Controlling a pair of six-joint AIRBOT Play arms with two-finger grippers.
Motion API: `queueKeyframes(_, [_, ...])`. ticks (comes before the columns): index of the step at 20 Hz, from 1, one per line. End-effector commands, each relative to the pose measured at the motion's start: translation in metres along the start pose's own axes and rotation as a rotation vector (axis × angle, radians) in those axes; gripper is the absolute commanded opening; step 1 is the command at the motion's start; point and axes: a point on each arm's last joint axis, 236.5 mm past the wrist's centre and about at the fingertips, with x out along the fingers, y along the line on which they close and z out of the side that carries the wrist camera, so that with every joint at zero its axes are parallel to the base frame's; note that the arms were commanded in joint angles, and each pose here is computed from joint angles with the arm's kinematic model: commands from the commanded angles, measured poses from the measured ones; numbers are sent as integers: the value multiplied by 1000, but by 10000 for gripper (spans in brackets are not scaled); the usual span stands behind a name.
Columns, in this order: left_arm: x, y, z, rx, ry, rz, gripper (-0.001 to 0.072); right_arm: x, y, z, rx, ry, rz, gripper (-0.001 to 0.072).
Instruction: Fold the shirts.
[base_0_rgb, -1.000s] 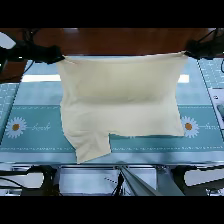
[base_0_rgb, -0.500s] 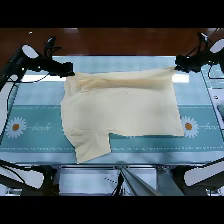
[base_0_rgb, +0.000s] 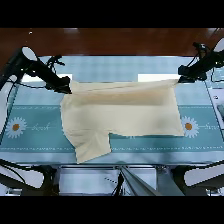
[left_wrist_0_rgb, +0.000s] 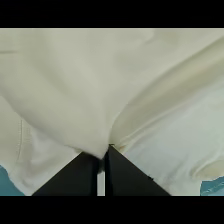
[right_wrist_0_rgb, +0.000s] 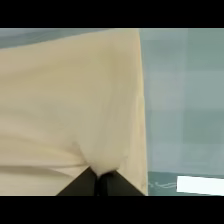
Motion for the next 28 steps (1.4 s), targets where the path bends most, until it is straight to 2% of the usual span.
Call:
queueKeyframes(1, [10, -2, -11, -31, 62, 3, 75, 5, 3, -15, 27, 58, 14, 86])
queueKeyframes(2, [7, -2, -11, -30, 60, 2, 231, 4, 4, -16, 5, 61, 23, 301])
queueKeyframes(3, [2, -3, -15, -30, 65, 1, 389, 1, 8, -23, -46, 87, 39, 412])
queueKeyframes(4, [-6, -1, -19, -34, 70, 1, 505, -3, 4, -32, -89, 119, 23, 412])
queueKeyframes(6, [-29, 7, -36, -27, 93, 5, 518, -22, -24, -59, -116, 213, -88, 409])
queueKeyframes(10, [-57, 30, -82, -136, 26, 9, 518, -66, -65, -73, 13, 103, -134, 410])
queueKeyframes(11, [-48, 38, -106, -184, 18, 6, 518, -67, -74, -81, 49, 67, -116, 412])
queueKeyframes(13, [-20, 44, -158, -283, 28, -34, 518, -55, -71, -99, 108, 6, 24, 418])
queueKeyframes(15, [4, 30, -197, -318, 45, -143, 519, -43, -60, -113, 156, -35, 171, 418])
queueKeyframes(18, [26, 25, -237, -394, 87, -208, 519, -29, -61, -131, 184, -38, 192, 418])
queueKeyframes(20, [38, 20, -248, -405, 116, -233, 518, -27, -54, -128, 190, -60, 224, 418])
queueKeyframes(24, [55, 1, -227, -415, 38, -291, 518, -29, -50, -121, 186, -91, 242, 418])
queueKeyframes(28, [80, -11, -226, -411, 95, -253, 509, -29, -50, -121, 186, -89, 243, 418])
